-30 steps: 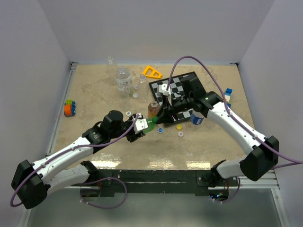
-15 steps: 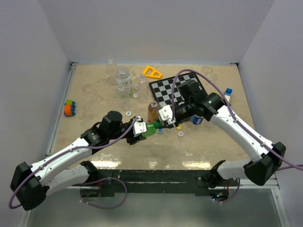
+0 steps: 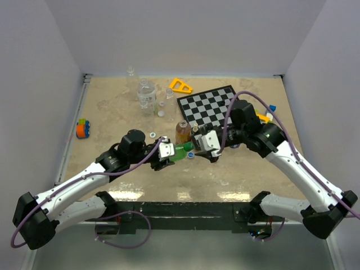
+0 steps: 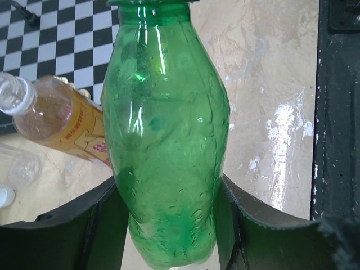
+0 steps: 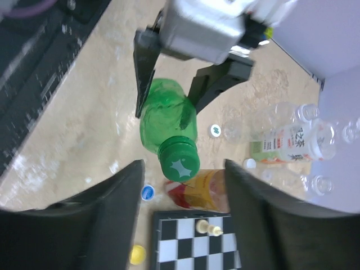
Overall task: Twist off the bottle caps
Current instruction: Unscrew the bottle cap from the plastic bottle.
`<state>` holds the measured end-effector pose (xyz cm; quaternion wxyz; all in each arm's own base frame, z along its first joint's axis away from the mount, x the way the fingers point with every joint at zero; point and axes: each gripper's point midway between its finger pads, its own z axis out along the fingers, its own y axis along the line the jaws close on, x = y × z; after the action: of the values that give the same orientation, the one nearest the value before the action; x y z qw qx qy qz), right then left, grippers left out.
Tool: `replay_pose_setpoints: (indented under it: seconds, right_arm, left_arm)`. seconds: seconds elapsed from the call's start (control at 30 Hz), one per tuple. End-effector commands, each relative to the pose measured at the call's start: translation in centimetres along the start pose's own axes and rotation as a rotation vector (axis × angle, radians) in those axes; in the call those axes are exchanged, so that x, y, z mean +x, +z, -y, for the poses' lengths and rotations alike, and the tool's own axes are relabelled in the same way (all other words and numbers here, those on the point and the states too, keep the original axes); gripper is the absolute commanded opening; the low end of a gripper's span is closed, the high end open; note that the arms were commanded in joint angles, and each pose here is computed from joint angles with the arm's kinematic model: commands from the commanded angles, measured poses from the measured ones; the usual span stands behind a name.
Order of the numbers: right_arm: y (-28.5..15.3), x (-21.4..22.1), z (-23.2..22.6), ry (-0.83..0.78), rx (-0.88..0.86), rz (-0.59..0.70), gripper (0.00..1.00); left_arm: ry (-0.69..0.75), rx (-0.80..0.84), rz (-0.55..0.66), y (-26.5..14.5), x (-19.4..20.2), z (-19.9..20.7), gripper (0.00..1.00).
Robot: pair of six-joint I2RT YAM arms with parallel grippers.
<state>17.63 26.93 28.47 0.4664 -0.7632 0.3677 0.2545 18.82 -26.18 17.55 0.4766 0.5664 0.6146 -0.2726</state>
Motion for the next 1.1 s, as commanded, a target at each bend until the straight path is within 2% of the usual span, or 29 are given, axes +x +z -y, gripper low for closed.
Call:
replay_pose_setpoints:
  seconds: [0.0, 0.1, 0.2, 0.23, 0.33, 0.6, 0.83, 1.07]
  right_arm:
    - [-2.6, -4.6, 1.4, 0.149, 0.098, 0.149, 0.73]
    - [-4.0, -5.2, 1.4, 0.3, 0.116, 0.226, 0.8]
    - [-4.7, -4.4, 2.9, 0.62, 0.214, 0.308, 0.83]
    - [-4.5, -3.4, 3.2, 0.763, 0.259, 0.302, 0.83]
    - [-3.5, -1.6, 3.1, 0.931, 0.271, 0.277, 0.81]
    - [-1.6, 0.7, 2.9, 1.048, 0.19, 0.226, 0.75]
    - [0.2, 1.5, 2.7, 1.087, 0.145, 0.198, 0.74]
    - [1.3, 1.8, 2.6, 1.111, 0.117, 0.182, 0.68]
  left_arm:
    - [-0.043, -0.017, -0.025, -0.2, 0.3, -0.3, 0.0]
    - [-0.057, -0.031, -0.025, -0.3, 0.1, -0.4, 0.0]
    - [-0.083, -0.056, -0.024, -0.4, -0.1, -0.7, 0.0]
    - [-0.093, -0.062, -0.021, -0.4, -0.3, -0.7, 0.0]
    - [-0.109, -0.071, -0.026, -0.3, -0.3, -0.8, 0.0]
    - [-0.115, -0.079, -0.022, -0.2, -0.3, -0.8, 0.0]
    - [-0.123, -0.075, -0.022, 0.3, -0.2, -0.9, 0.0]
    - [-0.127, -0.074, -0.02, 0.6, -0.2, -1.0, 0.0]
